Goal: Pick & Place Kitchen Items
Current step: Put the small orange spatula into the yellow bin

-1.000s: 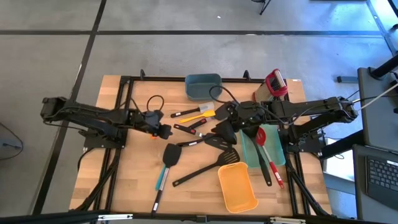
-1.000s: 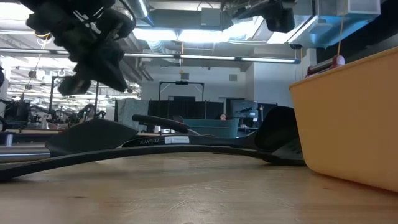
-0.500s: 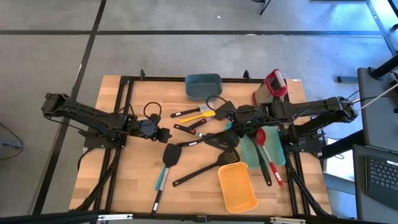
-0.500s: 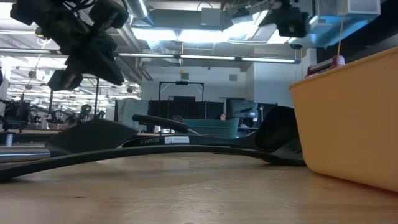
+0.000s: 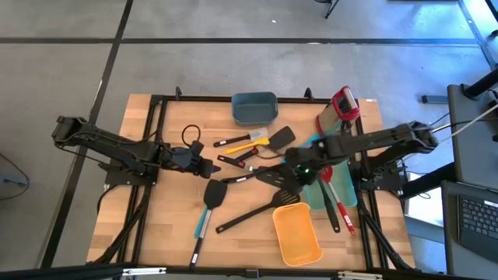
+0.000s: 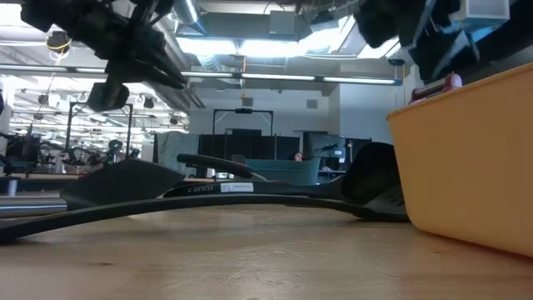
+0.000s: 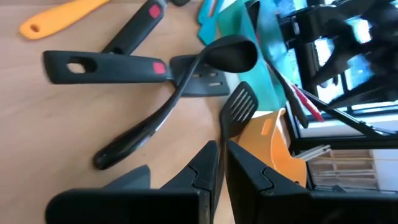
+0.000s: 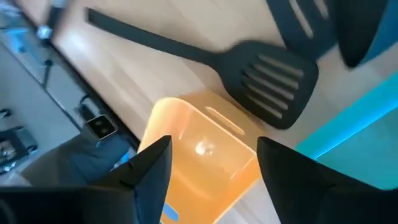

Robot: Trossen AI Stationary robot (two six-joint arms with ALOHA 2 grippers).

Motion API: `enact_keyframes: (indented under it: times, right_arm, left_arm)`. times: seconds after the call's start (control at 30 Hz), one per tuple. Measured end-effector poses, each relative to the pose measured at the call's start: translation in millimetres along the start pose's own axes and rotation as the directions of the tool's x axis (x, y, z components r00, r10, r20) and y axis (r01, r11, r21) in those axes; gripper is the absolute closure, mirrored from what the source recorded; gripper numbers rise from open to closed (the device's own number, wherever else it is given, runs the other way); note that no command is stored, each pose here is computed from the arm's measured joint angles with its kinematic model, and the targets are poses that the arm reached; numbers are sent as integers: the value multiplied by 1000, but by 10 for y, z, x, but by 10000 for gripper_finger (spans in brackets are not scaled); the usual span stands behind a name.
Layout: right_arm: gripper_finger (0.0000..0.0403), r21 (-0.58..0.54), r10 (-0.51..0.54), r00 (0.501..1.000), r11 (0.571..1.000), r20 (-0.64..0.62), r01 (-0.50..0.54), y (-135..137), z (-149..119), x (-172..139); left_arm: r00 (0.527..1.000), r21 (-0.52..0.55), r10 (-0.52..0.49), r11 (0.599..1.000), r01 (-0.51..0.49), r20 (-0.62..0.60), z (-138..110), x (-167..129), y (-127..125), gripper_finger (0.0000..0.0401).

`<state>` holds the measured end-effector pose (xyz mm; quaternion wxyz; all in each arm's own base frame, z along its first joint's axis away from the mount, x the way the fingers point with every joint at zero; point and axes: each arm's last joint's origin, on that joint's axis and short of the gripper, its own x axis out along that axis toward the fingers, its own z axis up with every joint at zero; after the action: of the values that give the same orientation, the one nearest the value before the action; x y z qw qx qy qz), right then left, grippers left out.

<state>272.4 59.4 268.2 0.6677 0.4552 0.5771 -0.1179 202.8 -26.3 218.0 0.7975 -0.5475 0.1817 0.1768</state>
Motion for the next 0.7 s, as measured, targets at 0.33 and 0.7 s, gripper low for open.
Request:
enact_keyframes:
  times: [0.33, 0.7]
  right_arm:
    - [239, 61, -143, 971, 986, -192, 158, 59, -55, 660]
    - [298, 17, -103, 943, 993, -315, 114, 117, -194, 717]
  left_arm:
    - [1000, 14, -29, 999, 30, -9, -36, -10, -35, 379]
    - [999, 27, -25, 999, 24, 20, -73, -22, -45, 379]
